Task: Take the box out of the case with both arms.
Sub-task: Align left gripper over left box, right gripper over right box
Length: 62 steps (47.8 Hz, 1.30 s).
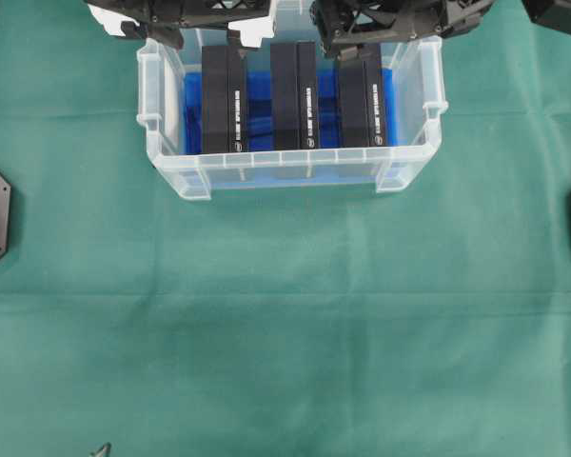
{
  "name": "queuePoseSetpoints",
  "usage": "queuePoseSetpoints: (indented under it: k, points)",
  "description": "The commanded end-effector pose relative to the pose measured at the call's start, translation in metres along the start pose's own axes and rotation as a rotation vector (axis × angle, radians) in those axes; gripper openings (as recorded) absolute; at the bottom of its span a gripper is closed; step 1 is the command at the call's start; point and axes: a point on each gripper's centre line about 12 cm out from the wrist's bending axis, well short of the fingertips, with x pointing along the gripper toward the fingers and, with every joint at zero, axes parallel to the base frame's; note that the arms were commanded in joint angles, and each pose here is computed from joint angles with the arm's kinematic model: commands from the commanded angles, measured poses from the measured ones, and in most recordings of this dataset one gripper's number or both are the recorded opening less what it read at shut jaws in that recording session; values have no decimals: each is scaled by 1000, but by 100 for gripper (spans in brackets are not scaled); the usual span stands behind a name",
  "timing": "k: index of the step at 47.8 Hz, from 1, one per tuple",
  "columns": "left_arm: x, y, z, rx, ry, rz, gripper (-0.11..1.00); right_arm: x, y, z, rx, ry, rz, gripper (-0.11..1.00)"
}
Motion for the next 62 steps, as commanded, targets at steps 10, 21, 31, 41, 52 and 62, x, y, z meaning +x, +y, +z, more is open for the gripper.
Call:
queuePoseSetpoints:
  k: [10, 21, 31, 41, 52, 62]
  points:
    - [-9, 0, 1, 1, -16, -25, 91, -12, 4, 2, 4, -18, 42, 95]
    - [-9, 0, 1, 1, -16, -25, 91, -13, 4, 3, 6, -23, 50, 95]
    - [-9, 0, 1, 1, -16, -25, 91, -13, 5, 3, 4, -23, 52, 95]
    - [-9, 0, 0, 2, -16, -25, 91, -13, 5, 3, 4, -23, 52, 95]
    - [-9, 0, 0, 2, -16, -25, 91, -14, 4, 3, 4, -23, 52, 95]
    - [-9, 0, 0, 1, -16, -23, 91, -13, 4, 3, 4, -22, 51, 95]
